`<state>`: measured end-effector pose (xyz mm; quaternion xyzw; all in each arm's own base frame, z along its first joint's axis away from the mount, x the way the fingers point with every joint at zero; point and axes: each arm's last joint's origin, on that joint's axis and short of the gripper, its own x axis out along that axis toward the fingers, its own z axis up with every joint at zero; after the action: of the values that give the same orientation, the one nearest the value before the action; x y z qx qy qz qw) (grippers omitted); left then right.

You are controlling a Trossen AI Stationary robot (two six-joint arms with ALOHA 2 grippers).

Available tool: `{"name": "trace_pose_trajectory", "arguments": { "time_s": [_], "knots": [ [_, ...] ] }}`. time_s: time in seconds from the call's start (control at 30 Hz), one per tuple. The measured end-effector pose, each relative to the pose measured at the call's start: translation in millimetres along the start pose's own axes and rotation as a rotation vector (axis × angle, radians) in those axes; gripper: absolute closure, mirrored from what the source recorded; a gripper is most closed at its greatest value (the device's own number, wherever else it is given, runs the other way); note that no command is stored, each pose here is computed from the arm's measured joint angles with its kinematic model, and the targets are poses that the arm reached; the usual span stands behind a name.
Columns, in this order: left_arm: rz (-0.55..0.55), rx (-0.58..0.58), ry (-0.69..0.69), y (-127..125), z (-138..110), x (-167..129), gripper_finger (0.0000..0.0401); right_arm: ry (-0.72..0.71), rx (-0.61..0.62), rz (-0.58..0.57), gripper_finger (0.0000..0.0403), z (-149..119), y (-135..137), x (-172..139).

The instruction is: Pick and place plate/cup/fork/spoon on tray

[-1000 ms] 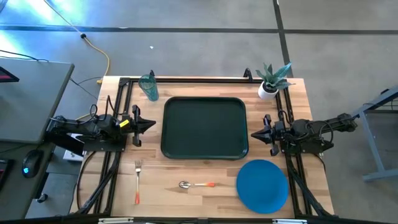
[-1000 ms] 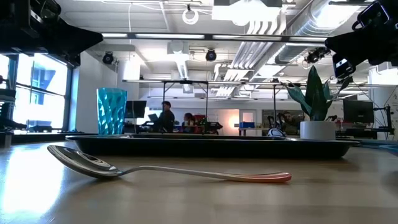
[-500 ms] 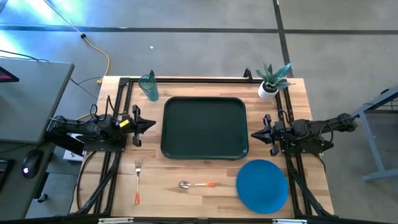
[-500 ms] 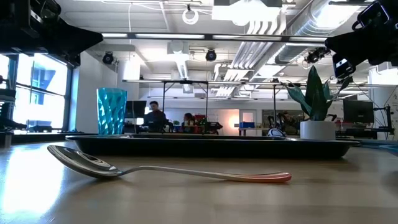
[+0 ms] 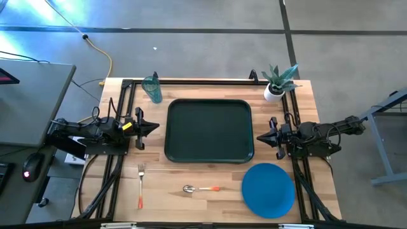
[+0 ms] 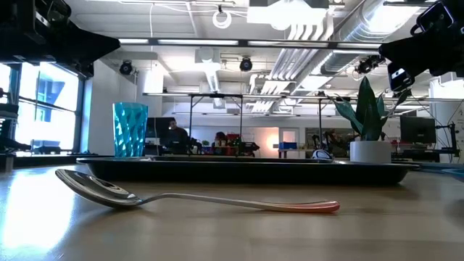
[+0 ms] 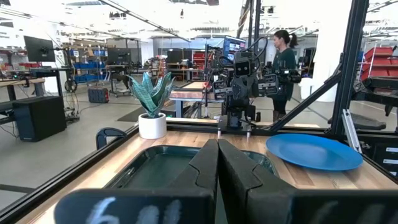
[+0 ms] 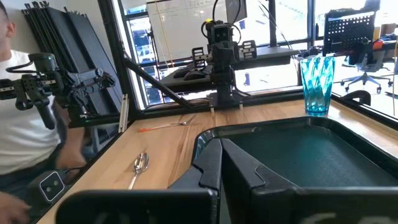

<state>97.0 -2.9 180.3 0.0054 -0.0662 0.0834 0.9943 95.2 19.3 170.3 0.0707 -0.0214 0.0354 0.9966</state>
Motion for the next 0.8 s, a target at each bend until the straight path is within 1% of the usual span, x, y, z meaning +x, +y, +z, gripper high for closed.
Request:
{"name": "trace_pose_trajectory", "arguments": {
  "time_s": [0.4, 0.53, 0.67, 0.77, 0.8],
  "knots": [
    [0.000, 0.000, 0.000, 0.0, 0.0, 0.0, 0.0401, 0.000, 0.000, 0.000, 0.0400, 0.0, 0.0, 0.0],
    [0.003, 0.009, -0.053, 0.3, 5.6, -0.2, 0.0401, 0.000, 0.000, 0.000, 0.0400, 0.0, 0.0, 0.0],
    [0.002, 0.007, -0.045, 0.2, 4.7, -0.1, 0.0401, 0.000, 0.000, 0.000, 0.0400, 0.0, 0.0, 0.0],
    [0.006, 0.072, -0.064, 0.4, 6.5, -0.2, 0.0401, 0.000, -0.002, 0.000, 0.0400, 0.1, 0.0, 0.0],
    [0.009, 0.089, -0.090, 0.5, 9.0, -0.4, 0.0401, -0.002, -0.024, -0.004, 0.0400, 0.2, -0.1, 0.0]
  ]
}}
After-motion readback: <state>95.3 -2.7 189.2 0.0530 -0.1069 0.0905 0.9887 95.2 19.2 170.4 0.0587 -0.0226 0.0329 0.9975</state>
